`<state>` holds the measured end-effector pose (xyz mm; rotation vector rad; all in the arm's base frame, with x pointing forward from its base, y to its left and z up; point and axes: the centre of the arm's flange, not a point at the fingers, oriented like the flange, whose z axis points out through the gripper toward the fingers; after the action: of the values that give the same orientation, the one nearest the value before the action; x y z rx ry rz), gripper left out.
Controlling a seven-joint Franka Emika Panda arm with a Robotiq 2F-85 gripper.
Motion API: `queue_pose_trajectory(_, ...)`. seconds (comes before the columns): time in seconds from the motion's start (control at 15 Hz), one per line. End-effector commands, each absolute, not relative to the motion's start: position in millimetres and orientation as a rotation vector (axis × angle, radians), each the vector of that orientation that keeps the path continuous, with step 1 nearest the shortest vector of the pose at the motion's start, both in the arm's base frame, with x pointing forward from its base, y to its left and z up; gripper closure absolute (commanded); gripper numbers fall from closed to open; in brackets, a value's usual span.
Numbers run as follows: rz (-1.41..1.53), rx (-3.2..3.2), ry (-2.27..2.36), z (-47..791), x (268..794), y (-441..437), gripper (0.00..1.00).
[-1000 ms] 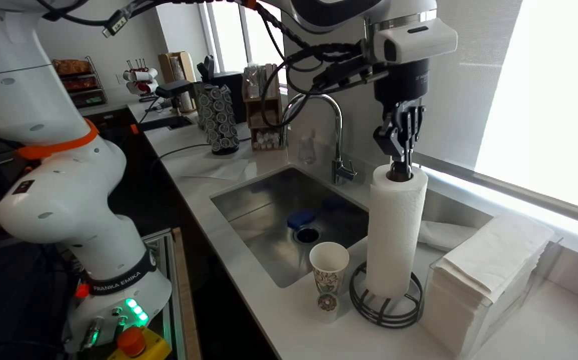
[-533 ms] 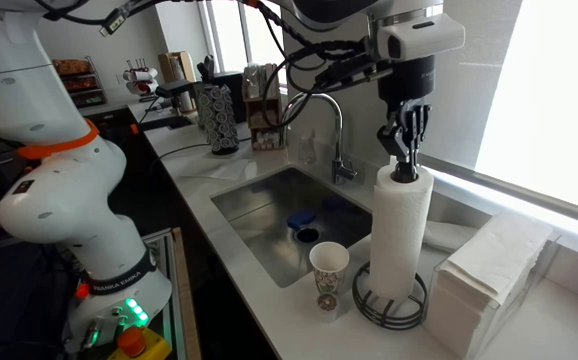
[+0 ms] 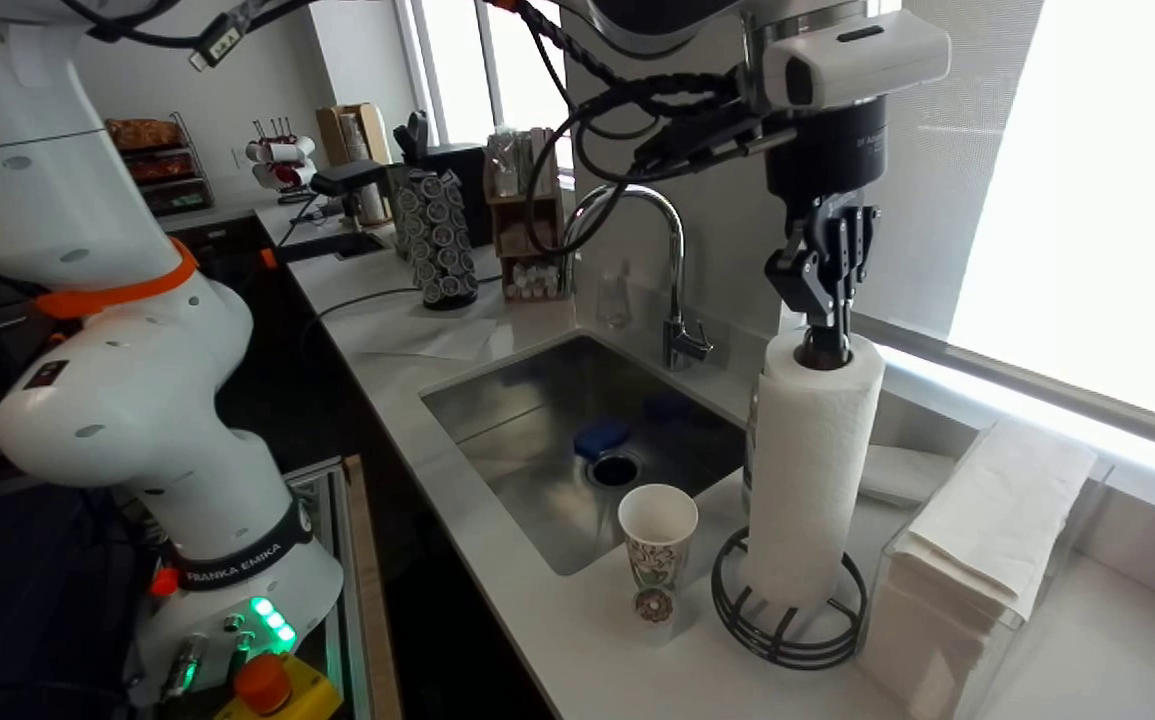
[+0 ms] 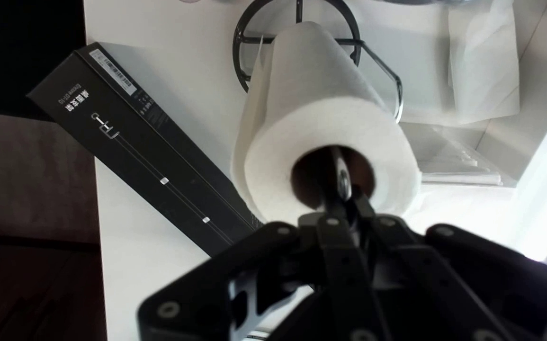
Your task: Slightly move the paper towel holder to the right
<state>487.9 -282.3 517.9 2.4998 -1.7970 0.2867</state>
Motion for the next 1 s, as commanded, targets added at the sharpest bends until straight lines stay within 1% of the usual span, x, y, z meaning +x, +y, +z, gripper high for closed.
queue_pose_trajectory(0.0, 0.367, 2.460, -1.795, 525.9, 490.2, -294.0, 0.98)
queue_pose_trajectory(0.93, 0.637, 2.396, -1.629, 518.3, 503.2, -313.1, 0.98)
